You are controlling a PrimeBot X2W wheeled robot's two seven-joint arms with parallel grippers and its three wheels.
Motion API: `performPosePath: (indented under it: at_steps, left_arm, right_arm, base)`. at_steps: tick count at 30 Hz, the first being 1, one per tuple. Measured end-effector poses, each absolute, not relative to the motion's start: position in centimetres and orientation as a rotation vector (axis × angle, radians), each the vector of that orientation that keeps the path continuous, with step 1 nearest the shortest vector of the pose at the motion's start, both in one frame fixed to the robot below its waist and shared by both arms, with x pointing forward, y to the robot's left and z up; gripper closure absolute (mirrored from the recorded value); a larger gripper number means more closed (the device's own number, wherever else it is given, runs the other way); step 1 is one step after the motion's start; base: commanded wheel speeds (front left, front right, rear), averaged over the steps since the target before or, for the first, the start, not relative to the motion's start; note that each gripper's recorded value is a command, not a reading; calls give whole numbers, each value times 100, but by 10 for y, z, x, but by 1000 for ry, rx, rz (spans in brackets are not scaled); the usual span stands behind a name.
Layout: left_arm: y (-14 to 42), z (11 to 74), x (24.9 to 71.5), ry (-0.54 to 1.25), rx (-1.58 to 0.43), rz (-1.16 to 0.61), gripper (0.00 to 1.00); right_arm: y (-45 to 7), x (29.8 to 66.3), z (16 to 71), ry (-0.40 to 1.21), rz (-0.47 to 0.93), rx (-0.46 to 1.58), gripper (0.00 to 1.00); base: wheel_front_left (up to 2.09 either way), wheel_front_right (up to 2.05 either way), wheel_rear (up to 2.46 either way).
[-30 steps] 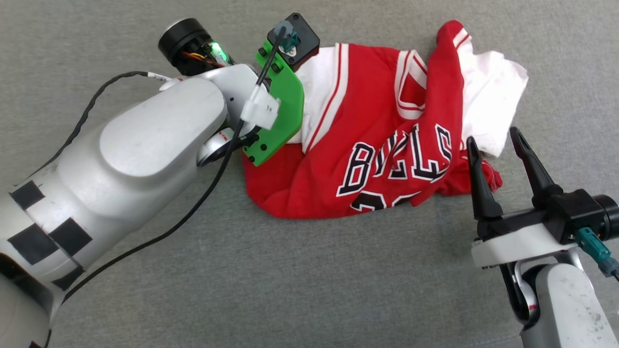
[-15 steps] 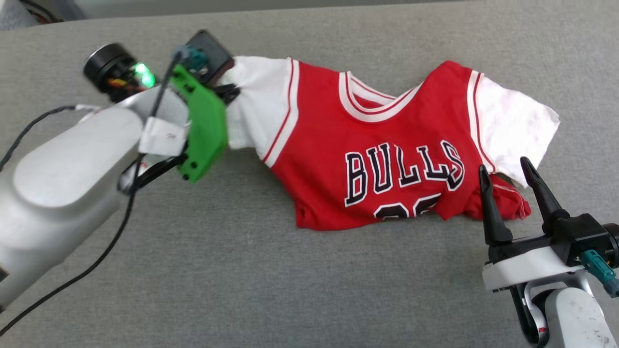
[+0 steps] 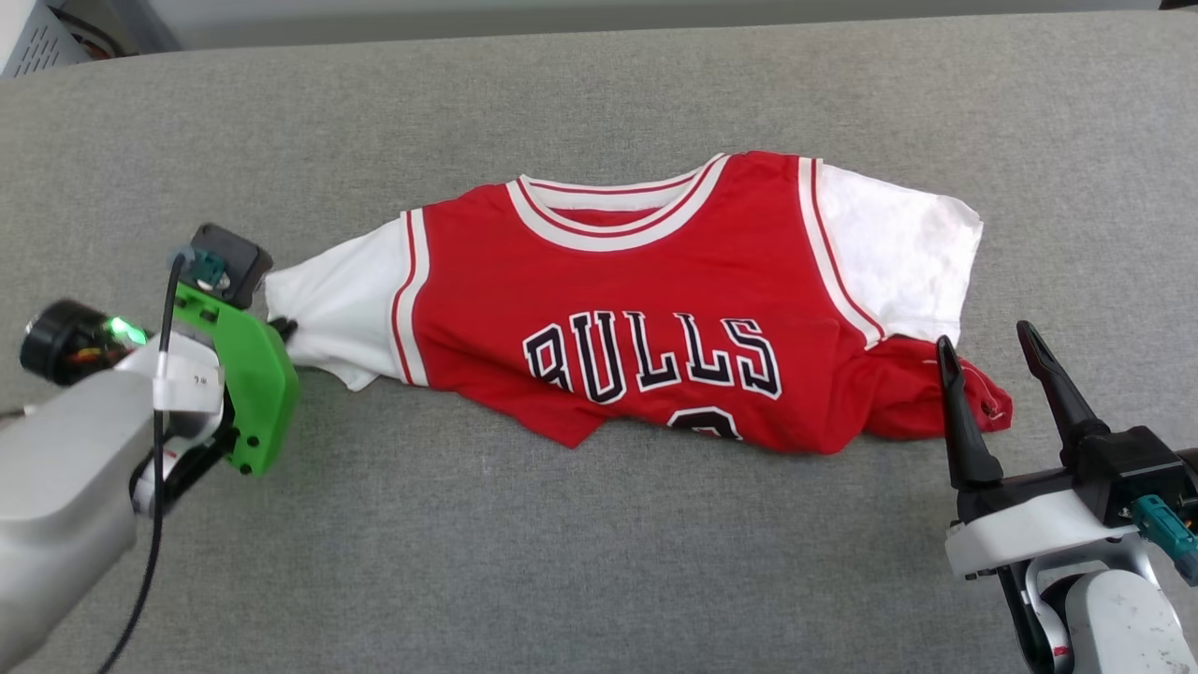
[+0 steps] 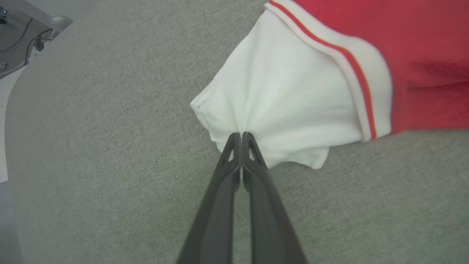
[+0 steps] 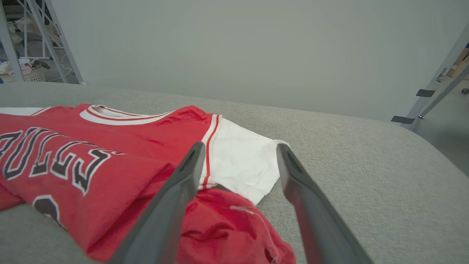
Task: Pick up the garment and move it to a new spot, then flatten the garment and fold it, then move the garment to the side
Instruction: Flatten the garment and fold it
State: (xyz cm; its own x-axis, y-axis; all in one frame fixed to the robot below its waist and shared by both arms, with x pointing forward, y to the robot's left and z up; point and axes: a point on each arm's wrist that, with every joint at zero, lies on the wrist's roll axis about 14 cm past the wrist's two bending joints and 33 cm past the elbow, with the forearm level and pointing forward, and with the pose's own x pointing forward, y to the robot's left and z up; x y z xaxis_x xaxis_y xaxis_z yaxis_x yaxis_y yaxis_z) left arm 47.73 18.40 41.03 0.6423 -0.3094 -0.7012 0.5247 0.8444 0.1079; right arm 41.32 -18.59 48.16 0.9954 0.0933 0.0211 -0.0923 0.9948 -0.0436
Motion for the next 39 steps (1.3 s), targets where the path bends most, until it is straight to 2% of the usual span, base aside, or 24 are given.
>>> performPosePath:
  at_steps: [6, 7, 8, 9, 14, 23, 30, 35, 39]
  left_arm:
    - [175, 379, 462, 776, 228, -466, 100]
    - [172, 380, 462, 757, 201, -460, 95]
    - [170, 382, 463, 736, 186, -454, 6]
    - [170, 387, 466, 692, 173, -439, 0]
    - [173, 435, 488, 394, 119, -343, 0]
    - [167, 523, 481, 48, 55, -209, 0]
    - [182, 542, 452, -76, 58, -106, 0]
    - [183, 538, 442, -102, 54, -67, 0]
    - [185, 533, 440, -108, 50, -35, 0]
  right_arm:
    - [-192, 411, 478, -10, 80, -49, 0]
    - [-193, 410, 478, -9, 77, -50, 0]
    - [-193, 409, 478, -9, 76, -50, 0]
    - [-194, 408, 479, -10, 74, -49, 0]
    - [-202, 407, 496, -58, 50, -44, 0]
    - [-224, 414, 542, -186, 33, -102, 0]
    - [-236, 443, 594, -293, 73, -177, 0]
    - [-242, 477, 603, -183, 120, -199, 0]
    - [-244, 501, 582, 36, 165, -192, 0]
  base:
    - [0, 0, 0]
    - [0, 0, 0]
    - [0, 0, 0]
    - [0, 0, 0]
    - [0, 0, 0]
    - [0, 0, 0]
    - [0, 0, 0]
    - [0, 0, 0]
    - [0, 0, 0]
